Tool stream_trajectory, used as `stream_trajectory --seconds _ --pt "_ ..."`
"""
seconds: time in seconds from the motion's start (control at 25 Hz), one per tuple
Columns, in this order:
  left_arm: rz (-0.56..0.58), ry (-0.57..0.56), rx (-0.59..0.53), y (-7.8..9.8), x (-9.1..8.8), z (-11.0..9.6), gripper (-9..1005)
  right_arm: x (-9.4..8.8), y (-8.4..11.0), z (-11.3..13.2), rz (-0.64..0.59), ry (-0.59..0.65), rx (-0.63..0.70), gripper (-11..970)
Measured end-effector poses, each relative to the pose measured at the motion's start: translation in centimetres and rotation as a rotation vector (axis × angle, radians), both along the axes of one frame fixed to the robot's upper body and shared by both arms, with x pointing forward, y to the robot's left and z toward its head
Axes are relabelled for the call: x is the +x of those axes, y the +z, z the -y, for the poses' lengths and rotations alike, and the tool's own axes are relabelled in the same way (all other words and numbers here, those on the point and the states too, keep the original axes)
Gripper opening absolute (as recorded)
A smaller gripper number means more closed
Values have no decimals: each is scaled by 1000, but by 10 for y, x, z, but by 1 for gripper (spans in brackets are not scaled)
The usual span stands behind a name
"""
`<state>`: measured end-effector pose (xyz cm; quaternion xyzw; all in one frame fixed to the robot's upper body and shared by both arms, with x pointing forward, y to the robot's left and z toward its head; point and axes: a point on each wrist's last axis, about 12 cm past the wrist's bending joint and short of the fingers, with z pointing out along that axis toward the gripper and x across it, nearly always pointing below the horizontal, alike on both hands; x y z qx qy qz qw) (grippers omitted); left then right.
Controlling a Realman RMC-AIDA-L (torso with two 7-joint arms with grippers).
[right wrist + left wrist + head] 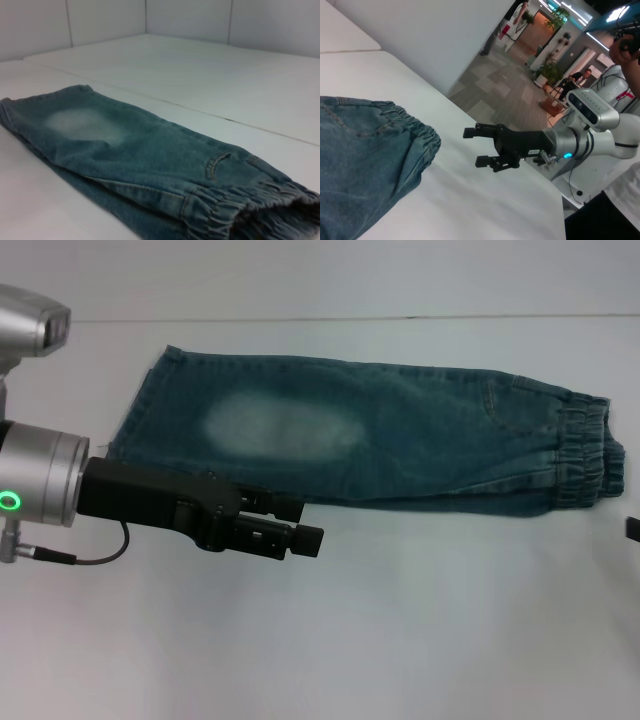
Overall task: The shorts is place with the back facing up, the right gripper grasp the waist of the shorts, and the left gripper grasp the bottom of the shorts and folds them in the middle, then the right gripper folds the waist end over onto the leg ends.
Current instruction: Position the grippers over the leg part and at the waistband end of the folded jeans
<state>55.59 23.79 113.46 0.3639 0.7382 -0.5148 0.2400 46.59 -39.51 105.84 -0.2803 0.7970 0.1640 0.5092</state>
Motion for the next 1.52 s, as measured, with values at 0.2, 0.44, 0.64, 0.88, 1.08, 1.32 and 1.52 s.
stream_trajectory --seconds 0.2,0.44,0.64,0.88,1.08,1.32,1.52 --pt "-4 -2 6 -2 0 3 762 23 -6 -12 -23 28 -28 922" --pt "-10 1 3 -4 -1 4 762 43 -12 -27 -51 46 -75 919" --pt "-10 13 5 -6 -1 4 762 50 -15 -37 -67 90 -84 916" --pt "-9 24 9 -6 -1 3 762 53 -18 -46 -76 135 -110 883" --pt "-4 31 13 -6 1 3 762 49 -20 -46 -99 159 -119 844" --pt "6 37 30 -7 3 4 762 44 -23 -43 -135 176 -133 658" --pt "8 33 38 -8 4 7 761 43 -24 -42 -126 176 -143 339"
